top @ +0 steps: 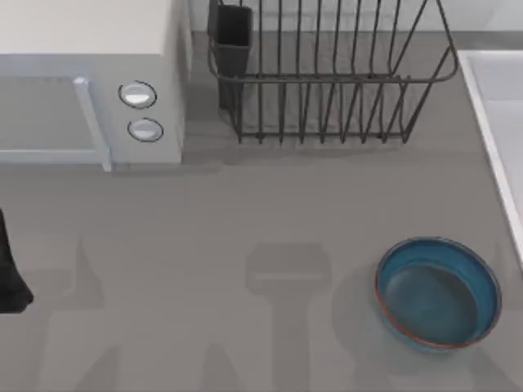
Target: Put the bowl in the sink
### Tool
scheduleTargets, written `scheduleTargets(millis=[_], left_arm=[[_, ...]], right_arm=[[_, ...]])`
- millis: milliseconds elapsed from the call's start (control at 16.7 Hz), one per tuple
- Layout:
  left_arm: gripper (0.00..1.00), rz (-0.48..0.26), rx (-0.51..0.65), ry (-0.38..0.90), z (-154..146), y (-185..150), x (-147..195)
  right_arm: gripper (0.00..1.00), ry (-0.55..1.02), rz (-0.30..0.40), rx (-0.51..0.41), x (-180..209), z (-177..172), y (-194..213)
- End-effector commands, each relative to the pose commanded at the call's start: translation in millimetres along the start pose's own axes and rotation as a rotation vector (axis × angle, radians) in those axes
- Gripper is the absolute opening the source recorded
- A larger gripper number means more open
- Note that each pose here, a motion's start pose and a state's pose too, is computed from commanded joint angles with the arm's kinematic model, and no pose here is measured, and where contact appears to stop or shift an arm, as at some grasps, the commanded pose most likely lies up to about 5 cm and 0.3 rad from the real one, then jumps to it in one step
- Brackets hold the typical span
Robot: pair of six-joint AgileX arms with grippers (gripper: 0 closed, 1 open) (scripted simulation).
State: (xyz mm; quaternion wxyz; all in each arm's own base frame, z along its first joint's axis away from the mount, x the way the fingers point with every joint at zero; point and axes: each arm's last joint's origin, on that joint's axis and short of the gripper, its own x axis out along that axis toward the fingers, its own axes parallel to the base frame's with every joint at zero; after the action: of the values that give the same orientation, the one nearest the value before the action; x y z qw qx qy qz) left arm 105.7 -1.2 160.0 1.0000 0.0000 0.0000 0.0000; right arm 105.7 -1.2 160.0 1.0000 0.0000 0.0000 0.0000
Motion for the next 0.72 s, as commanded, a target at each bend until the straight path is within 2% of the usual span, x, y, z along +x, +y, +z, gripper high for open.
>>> scheduleTargets(millis=[180,360,540,720], left_arm=[[1.00,0.000,0.000,0.000,0,0,0],[1.00,0.000,0.000,0.000,0,0,0],[1.00,0.000,0.000,0.000,0,0,0],[1.00,0.000,0.000,0.000,0,0,0]], right_arm=[[1.00,0.011,0.004,0.003,0,2,0],[1.00,0.103,0.026,0.026,1,18,3],[1.00,0.291,0.053,0.059,9,41,8],[1.00,0.576,0.071,0.082,32,62,16]])
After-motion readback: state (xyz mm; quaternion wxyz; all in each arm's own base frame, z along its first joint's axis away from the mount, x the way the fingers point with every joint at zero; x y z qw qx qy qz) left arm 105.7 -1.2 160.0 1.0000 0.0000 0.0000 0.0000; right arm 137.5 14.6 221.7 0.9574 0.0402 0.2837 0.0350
